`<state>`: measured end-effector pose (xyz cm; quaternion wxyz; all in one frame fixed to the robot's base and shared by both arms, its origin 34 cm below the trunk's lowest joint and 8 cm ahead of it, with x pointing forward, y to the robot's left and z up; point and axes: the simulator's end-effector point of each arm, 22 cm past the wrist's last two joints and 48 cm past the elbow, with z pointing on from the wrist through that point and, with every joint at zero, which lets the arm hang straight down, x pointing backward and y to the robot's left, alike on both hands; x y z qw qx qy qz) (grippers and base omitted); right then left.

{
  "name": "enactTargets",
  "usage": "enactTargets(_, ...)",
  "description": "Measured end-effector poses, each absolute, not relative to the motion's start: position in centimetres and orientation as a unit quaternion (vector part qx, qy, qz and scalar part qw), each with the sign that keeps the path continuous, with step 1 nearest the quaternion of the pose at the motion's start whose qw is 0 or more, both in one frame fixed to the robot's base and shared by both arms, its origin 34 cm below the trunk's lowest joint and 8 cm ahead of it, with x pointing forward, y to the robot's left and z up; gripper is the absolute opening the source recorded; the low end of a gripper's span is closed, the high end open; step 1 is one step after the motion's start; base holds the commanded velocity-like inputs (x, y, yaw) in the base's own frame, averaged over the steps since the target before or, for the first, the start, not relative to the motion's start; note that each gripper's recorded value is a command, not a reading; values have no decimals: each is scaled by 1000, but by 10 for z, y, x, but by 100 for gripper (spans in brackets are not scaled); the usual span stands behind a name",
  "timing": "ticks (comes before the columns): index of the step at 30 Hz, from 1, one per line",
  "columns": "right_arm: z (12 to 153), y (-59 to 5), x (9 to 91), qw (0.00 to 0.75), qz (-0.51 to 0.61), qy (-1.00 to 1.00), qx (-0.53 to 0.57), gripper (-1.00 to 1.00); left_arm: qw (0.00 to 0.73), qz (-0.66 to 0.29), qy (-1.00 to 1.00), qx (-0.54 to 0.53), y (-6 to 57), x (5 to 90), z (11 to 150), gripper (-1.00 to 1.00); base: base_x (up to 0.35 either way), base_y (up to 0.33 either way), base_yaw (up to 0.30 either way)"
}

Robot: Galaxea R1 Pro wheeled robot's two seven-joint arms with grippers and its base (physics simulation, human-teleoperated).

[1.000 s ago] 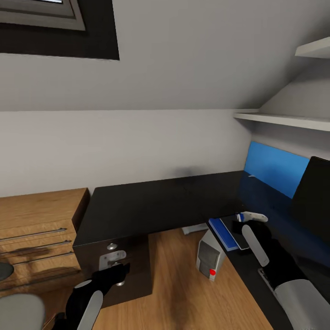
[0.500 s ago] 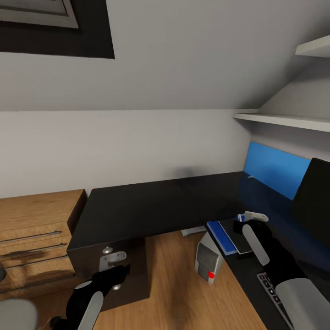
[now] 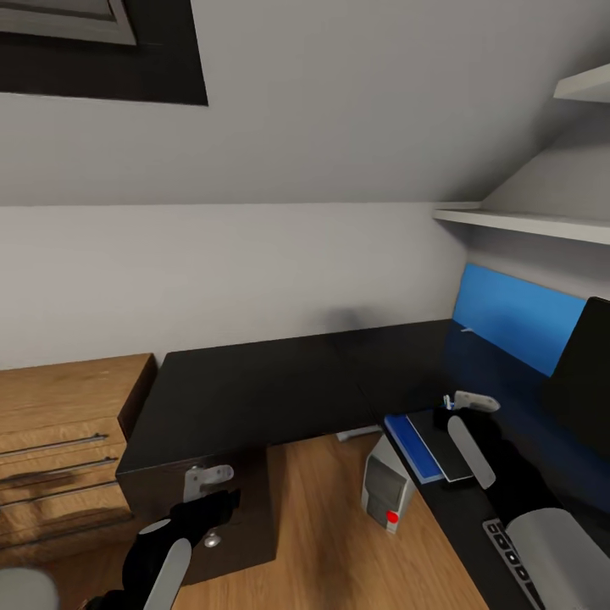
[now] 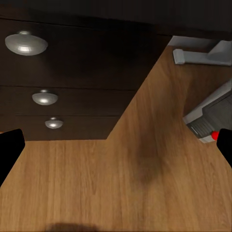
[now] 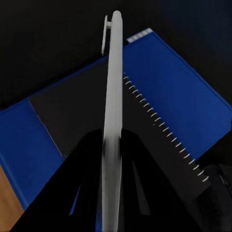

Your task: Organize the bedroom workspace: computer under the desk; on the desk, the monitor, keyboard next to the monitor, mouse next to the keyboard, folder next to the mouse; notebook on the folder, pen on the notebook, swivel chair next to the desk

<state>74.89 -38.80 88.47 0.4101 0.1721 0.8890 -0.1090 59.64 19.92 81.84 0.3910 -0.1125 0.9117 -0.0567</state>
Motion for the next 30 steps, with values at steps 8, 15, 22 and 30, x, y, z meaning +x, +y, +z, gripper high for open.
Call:
enactTargets(8,881,-397,753,420,-126,883,170,-100,391,-56,912,-112,200,597,818,100,20,0,0)
enactTargets(15,871,-404,760,421,-124,881,179,-100,391,-56,912,-112,199,596,818,100,2,0,0)
enactTargets(22,858,-399,769,410,-97,890,174,-100,391,-57,912,-112,199,596,818,100,0,0,0)
enactTargets(30,856,-399,772,412,-93,889,175,-100,391,-57,912,-112,199,596,818,100,0,0,0)
